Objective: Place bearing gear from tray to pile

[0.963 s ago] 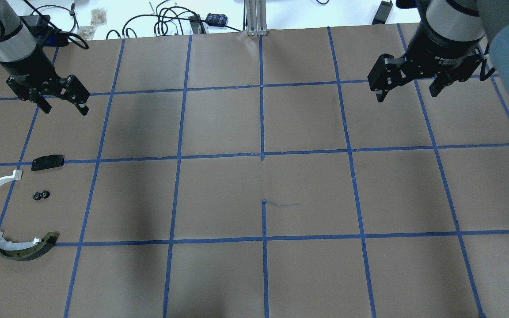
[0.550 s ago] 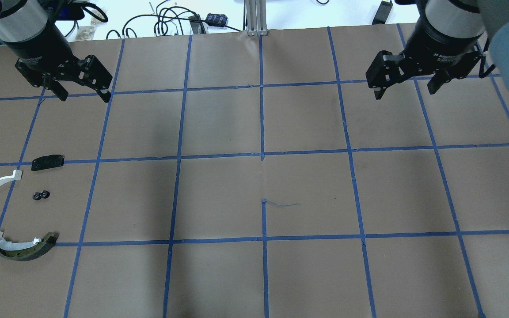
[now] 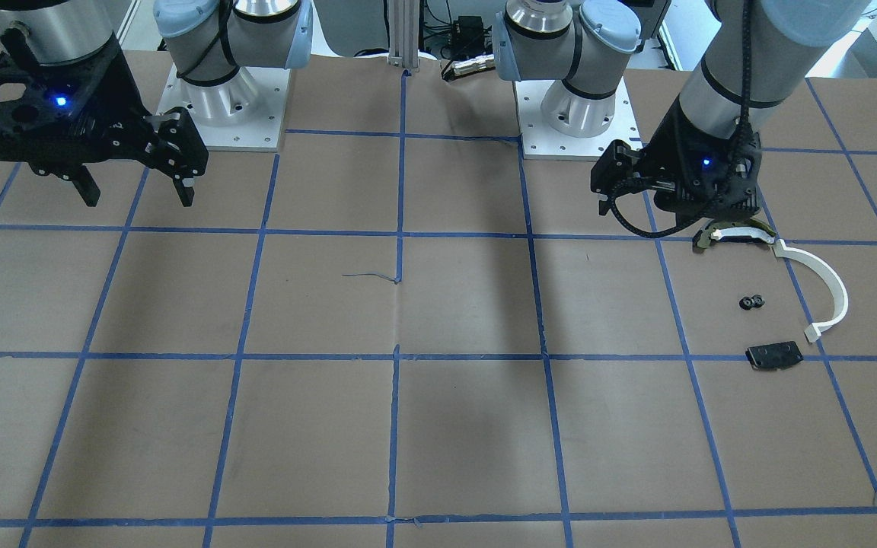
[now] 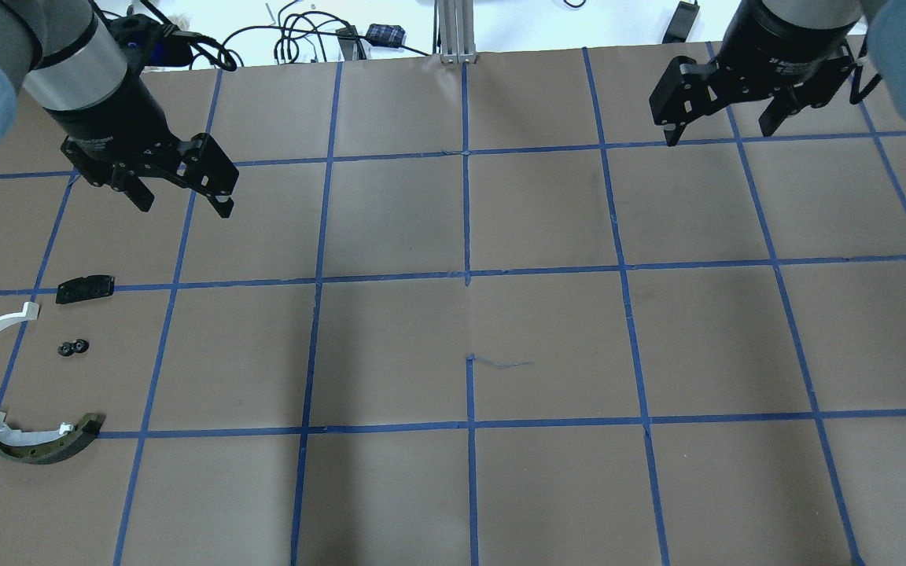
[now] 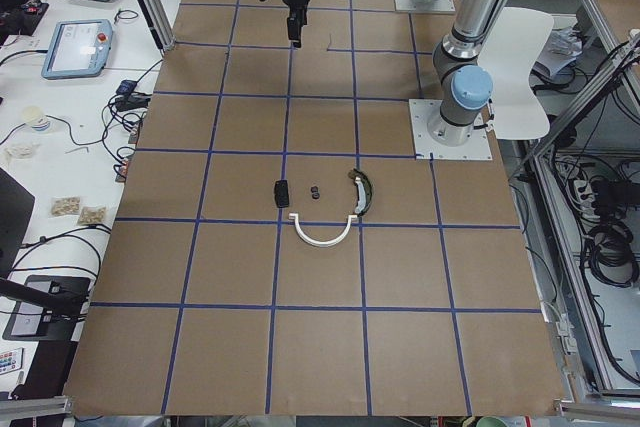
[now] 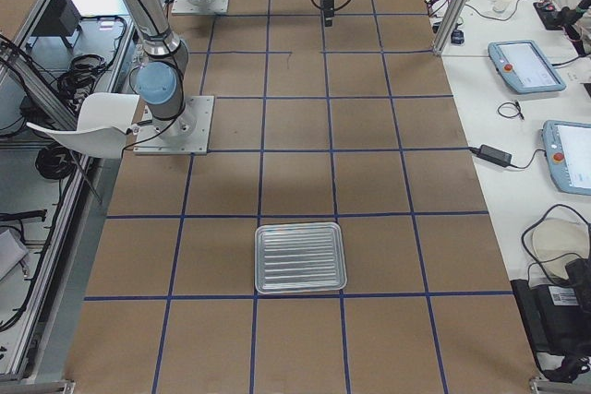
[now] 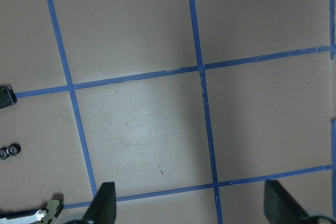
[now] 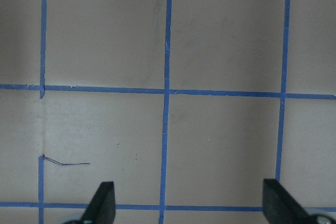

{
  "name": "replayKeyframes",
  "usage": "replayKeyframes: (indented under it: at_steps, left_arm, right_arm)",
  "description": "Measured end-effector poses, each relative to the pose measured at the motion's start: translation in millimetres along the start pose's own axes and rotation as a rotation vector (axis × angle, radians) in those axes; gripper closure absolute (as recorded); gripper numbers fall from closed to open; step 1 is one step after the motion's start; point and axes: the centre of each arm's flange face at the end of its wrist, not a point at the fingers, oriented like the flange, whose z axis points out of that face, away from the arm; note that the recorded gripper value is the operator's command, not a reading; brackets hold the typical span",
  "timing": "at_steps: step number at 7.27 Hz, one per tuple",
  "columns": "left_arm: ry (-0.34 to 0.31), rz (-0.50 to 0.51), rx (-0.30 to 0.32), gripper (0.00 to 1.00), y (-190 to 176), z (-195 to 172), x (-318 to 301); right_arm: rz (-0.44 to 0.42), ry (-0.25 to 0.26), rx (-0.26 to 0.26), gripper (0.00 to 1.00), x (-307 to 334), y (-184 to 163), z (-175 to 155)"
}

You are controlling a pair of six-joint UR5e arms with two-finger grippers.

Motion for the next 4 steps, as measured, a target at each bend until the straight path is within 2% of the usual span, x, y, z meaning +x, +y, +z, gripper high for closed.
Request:
replayKeyframes:
  at_steps: [2,4]
  left_arm:
    - [-0.004,0.022,0.008,0.00,6.0,-3.6,14.9]
    - [-0.008,0.027,0.019,0.00,10.4,-9.1,17.9]
  right_arm:
    - [0.001,-0.002,0.002,0.00,0.4,-17.6,2.2]
    - [0.001,-0.002,0.002,0.00,0.5,-19.5,2.2]
